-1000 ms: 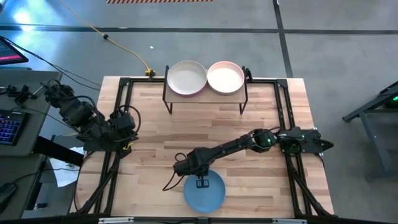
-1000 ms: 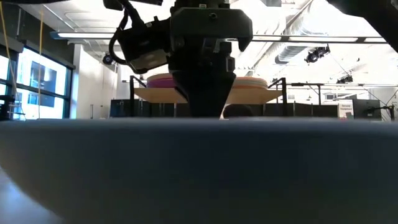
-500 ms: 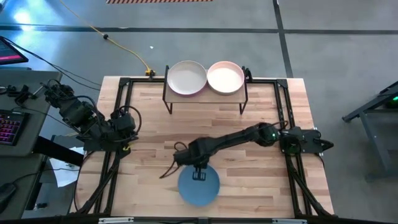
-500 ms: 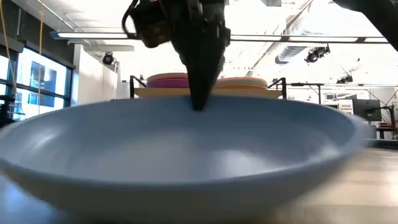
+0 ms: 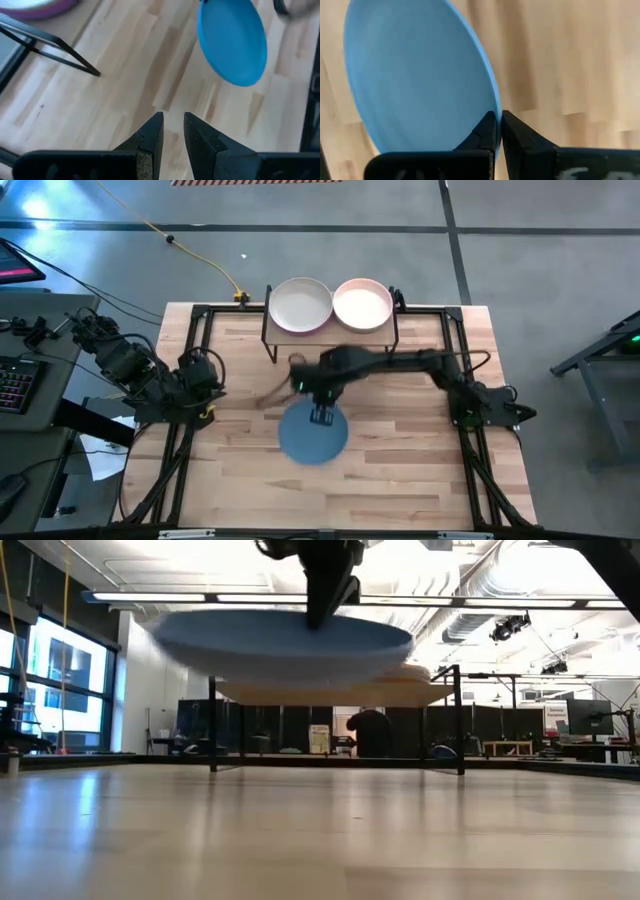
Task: Place and stack plates onto a shelf
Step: Stack the blue plate on top of the gray plate on the shelf
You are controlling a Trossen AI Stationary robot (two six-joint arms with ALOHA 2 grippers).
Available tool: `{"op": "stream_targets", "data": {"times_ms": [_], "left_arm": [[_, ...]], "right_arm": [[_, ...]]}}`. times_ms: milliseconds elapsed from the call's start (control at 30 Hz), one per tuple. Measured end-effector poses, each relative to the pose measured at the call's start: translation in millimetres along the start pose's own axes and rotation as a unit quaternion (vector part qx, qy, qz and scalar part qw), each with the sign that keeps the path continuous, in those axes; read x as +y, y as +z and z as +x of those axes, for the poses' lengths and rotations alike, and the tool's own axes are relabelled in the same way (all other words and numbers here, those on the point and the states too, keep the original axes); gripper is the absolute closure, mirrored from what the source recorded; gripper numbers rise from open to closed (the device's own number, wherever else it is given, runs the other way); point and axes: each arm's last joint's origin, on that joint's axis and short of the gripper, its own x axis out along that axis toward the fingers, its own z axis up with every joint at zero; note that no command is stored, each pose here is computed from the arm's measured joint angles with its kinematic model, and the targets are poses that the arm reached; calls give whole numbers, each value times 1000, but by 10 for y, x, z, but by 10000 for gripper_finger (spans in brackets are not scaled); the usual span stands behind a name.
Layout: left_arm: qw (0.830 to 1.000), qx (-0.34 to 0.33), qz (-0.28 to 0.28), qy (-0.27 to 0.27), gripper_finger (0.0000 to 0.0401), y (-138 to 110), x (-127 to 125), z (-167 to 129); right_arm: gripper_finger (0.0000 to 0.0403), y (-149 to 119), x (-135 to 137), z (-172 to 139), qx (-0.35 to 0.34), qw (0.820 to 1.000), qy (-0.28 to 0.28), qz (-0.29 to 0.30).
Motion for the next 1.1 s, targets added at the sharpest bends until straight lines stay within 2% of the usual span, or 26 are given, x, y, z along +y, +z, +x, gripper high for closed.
{"op": "stream_targets", "data": {"times_ms": [100,300,467,633,767,867,1100], "left_arm": [[1000,-22,-11,18,336,18,14,3],[994,-62,-44,75,336,113,111,52],[984,-90,-84,131,336,216,231,108],[968,-109,-125,189,336,307,378,159],[957,-110,-150,222,336,358,486,191],[951,-108,-164,237,336,383,545,207],[944,-114,-180,251,336,443,619,234]], "right_arm": [[403,19,-337,-227,-24,1000,-5,16],[403,-8,-1134,-698,-93,991,-5,101],[403,-77,-1778,-1011,-167,970,-14,174],[403,-119,-2302,-1256,-261,940,-30,217],[403,-123,-2615,-1374,-326,911,-29,252],[403,-130,-2772,-1404,-351,896,-30,270],[403,-147,-2942,-1308,-340,890,-33,301]]}}
